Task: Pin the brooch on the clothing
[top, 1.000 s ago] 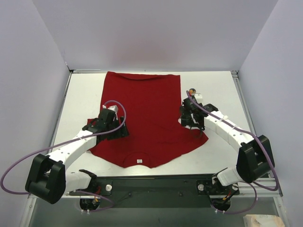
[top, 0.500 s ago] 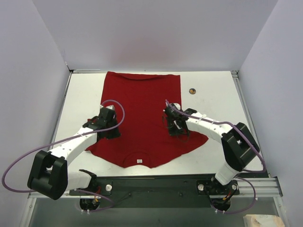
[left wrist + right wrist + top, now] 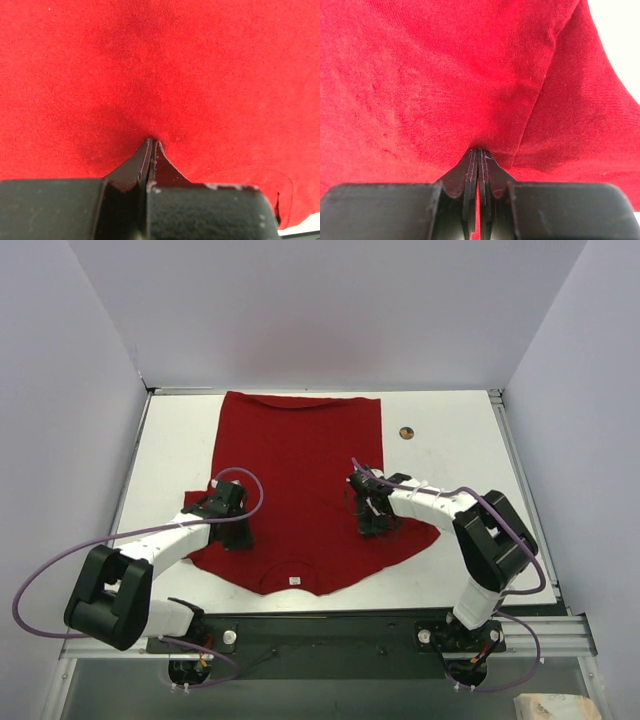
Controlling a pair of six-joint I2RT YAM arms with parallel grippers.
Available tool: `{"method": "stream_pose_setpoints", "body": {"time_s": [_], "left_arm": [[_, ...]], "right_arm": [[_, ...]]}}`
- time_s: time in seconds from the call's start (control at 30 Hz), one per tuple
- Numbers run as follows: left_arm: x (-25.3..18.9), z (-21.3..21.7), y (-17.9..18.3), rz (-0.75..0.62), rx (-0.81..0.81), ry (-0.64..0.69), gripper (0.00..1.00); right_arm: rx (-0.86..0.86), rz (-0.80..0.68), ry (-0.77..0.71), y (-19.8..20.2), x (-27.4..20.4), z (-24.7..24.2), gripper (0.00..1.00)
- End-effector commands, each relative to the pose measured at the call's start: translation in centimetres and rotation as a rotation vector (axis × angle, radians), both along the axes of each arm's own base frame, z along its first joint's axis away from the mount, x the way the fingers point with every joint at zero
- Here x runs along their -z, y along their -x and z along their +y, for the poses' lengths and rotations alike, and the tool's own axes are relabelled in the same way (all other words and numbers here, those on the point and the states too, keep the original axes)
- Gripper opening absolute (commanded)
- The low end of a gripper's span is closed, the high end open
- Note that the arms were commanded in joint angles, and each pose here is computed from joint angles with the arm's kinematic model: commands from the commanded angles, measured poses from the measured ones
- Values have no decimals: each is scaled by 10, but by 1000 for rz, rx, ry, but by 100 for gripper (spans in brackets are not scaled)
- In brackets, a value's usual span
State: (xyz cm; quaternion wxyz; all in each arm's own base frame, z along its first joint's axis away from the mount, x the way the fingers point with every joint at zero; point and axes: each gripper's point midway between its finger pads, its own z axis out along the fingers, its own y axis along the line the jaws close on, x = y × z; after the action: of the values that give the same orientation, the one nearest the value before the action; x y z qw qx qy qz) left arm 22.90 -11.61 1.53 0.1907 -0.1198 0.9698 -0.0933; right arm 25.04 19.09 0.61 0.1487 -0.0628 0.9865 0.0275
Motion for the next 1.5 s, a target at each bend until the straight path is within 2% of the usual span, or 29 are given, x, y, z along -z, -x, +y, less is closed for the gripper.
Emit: {"method": "stream_pose_setpoints", "body": {"time_s": [0.0, 0.5, 0.6, 0.77, 0.93, 0.97, 1.03, 1.07, 1.13, 1.17, 1.2, 1.23, 1.27, 1.3, 1.37, 1.47], "left_arm": [[6, -8, 6, 14, -6, 55, 0], [11, -5, 42, 46, -13, 58, 0], [11, -6, 39, 21, -26, 77, 0], [-22, -19, 12, -95, 6, 120, 1], [-78, -30, -19, -284, 75, 158, 17], [-92, -32, -26, -323, 78, 169, 24], [-113, -37, -34, -395, 101, 196, 31], [-122, -40, -37, -423, 109, 209, 40], [-143, -47, -44, -496, 140, 246, 52], [-151, -50, -46, -522, 150, 260, 59], [-159, -52, -49, -545, 160, 273, 73], [-170, -56, -53, -585, 177, 287, 76], [-175, -57, -55, -600, 184, 291, 79], [-180, -60, -57, -611, 197, 298, 85], [-196, -65, -67, -651, 215, 308, 86], [-209, -74, -81, -662, 227, 315, 89]], "right_arm": [[35, 68, 59, 20, 12, -25, 0], [55, 141, 65, 47, 16, -41, 0], [59, 133, 69, 45, 14, -44, 0], [57, 31, -14, 19, -19, -31, 0], [41, -125, -124, -12, -73, -17, 1], [38, -178, -159, -19, -92, -14, 2], [46, -232, -185, -28, -109, -17, 4], [47, -274, -219, -31, -124, -17, 7], [74, -324, -266, -40, -139, -23, 18], [73, -363, -302, -41, -152, -24, 28], [78, -390, -327, -45, -156, -26, 35], [80, -404, -356, -46, -162, -27, 43], [106, -438, -374, -49, -171, -37, 56], [114, -456, -388, -52, -175, -39, 63], [145, -486, -403, -57, -183, -50, 81], [162, -496, -413, -61, -188, -56, 87]]}}
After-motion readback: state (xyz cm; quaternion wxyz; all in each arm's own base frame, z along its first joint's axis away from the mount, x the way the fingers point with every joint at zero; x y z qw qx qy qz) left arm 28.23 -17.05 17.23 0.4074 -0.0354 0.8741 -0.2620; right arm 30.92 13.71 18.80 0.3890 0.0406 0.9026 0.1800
